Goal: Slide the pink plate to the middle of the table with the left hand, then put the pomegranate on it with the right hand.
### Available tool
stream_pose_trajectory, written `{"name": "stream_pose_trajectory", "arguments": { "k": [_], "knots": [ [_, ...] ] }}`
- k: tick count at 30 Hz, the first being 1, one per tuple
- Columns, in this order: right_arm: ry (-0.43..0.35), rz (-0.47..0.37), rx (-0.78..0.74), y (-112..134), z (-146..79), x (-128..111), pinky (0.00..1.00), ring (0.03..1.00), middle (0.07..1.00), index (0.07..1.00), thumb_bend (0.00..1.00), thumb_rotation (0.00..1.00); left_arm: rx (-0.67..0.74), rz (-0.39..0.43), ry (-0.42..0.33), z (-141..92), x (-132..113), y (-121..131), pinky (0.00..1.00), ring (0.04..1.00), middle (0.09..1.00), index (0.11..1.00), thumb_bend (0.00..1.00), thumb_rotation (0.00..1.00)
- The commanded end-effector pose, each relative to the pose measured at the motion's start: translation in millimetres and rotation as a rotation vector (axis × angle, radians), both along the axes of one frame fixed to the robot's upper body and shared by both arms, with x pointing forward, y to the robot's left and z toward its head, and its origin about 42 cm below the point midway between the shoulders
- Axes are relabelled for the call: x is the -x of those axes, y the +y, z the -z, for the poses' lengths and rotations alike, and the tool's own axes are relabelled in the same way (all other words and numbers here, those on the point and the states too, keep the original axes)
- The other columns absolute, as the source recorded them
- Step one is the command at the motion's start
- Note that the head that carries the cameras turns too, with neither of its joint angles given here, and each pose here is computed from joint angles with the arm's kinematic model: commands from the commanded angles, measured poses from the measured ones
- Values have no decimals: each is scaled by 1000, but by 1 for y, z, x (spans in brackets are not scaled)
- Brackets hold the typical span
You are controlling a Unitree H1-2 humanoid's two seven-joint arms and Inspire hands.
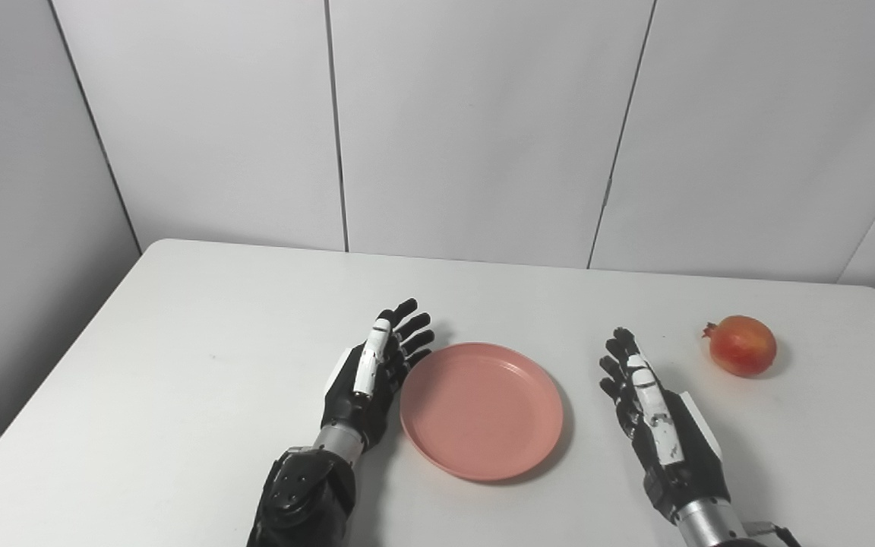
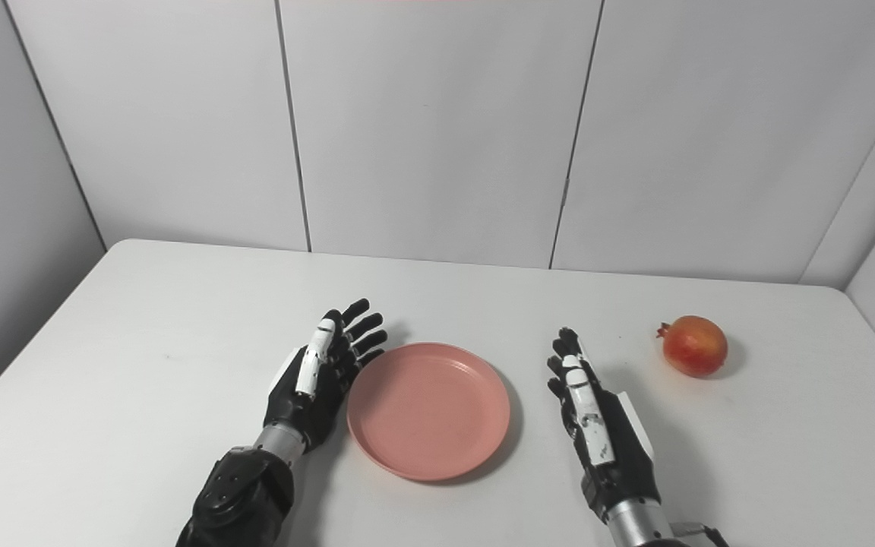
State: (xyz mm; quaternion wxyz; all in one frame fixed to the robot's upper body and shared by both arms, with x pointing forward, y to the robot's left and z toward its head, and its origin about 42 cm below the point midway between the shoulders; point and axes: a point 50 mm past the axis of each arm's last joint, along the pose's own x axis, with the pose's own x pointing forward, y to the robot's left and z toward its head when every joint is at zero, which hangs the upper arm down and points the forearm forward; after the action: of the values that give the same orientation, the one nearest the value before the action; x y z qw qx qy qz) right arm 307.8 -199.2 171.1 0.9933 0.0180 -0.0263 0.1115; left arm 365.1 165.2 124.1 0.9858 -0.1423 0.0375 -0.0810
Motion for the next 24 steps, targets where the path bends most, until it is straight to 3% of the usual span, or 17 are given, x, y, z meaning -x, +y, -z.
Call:
{"name": "stream_pose_trajectory", "arguments": {
  "k": [1, 14, 19, 24],
  "knots": [
    [-155, -1, 8, 3, -30, -5, 980, 957, 977, 970, 238, 1000, -21, -4, -38, -6, -2, 5, 860, 874, 883, 874, 408, 1000],
    [-333, 76, 127, -10, -67, -13, 928, 928, 946, 946, 325, 1000, 12, -20, -19, -1, -2, 22, 862, 871, 887, 872, 380, 1000],
    [-385, 147, 209, -16, -79, -16, 883, 891, 905, 901, 342, 1000, 21, -20, -10, 3, -3, 26, 872, 875, 888, 875, 364, 1000],
    [-444, 213, 332, -27, -92, -21, 802, 835, 844, 837, 445, 976, 22, -19, -13, 8, -3, 30, 874, 874, 883, 871, 356, 1000]
  ]
}}
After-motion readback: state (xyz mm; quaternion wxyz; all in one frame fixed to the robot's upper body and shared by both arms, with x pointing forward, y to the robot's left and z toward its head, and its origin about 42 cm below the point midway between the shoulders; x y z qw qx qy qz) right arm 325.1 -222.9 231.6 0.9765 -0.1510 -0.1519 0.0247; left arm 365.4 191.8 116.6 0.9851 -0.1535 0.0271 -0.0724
